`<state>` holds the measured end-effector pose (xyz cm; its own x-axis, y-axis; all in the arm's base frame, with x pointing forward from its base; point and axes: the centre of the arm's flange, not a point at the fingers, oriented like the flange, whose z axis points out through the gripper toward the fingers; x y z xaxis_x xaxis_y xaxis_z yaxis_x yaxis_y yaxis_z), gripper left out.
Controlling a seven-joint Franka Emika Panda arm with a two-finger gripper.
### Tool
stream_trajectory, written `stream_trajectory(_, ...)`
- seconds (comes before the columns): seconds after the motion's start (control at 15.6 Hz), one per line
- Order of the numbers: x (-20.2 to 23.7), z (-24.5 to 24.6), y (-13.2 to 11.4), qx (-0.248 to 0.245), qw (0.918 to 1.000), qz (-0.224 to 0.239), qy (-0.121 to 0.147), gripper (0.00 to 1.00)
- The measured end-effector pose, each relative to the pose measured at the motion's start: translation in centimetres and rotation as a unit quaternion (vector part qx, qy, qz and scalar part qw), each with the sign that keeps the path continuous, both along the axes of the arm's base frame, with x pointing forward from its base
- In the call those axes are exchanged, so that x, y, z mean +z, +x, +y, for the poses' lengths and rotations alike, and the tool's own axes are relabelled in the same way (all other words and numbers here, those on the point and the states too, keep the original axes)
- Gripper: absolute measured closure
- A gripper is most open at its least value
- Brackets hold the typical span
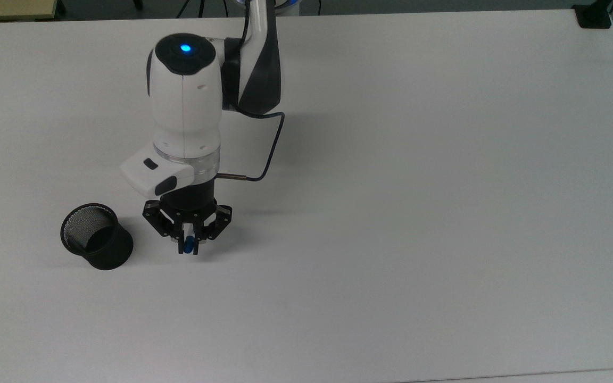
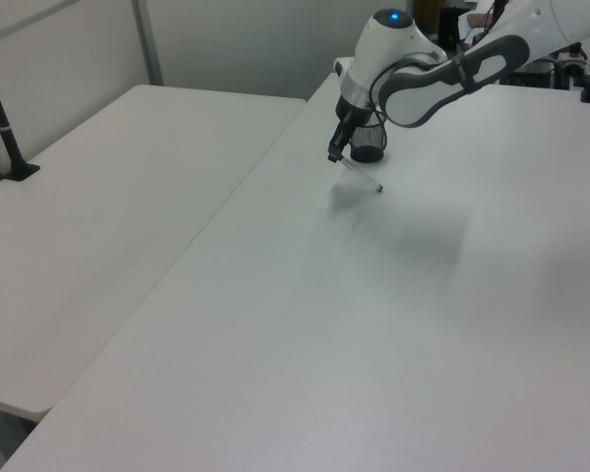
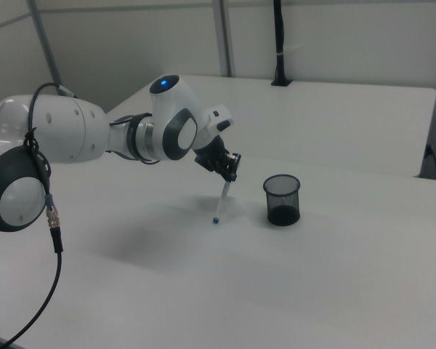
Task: Remove the marker
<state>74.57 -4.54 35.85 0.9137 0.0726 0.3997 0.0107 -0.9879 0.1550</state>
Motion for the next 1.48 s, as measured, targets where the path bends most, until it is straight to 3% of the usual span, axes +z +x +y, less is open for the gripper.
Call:
stream_trajectory(0.13, -0.4, 0.5, 0.0, 0.003, 1.0000, 0.003, 0.000, 0.71)
stream_trajectory(0.45, 1.4, 4.3, 0.2, 0.004, 0.9999, -0.011, 0.011, 0.24)
stream_trajectory(0.58, 3.4, 6.7, -0.4, 0.002, 0.9999, 0.011, 0.012, 0.03)
stream_trajectory(0.9, 11.2, 11.5, -5.0, -0.008, 0.9946, 0.103, 0.002, 0.00)
stream_trajectory(1.09, 15.9, 13.1, -8.9, -0.014, 0.9869, 0.160, 0.013, 0.00)
stream_trajectory(1.28, 20.3, 12.7, -12.8, -0.024, 0.9800, 0.197, 0.017, 0.00)
stream_trajectory(1.48, 22.6, 12.1, -15.5, -0.027, 0.9787, 0.200, 0.037, 0.00)
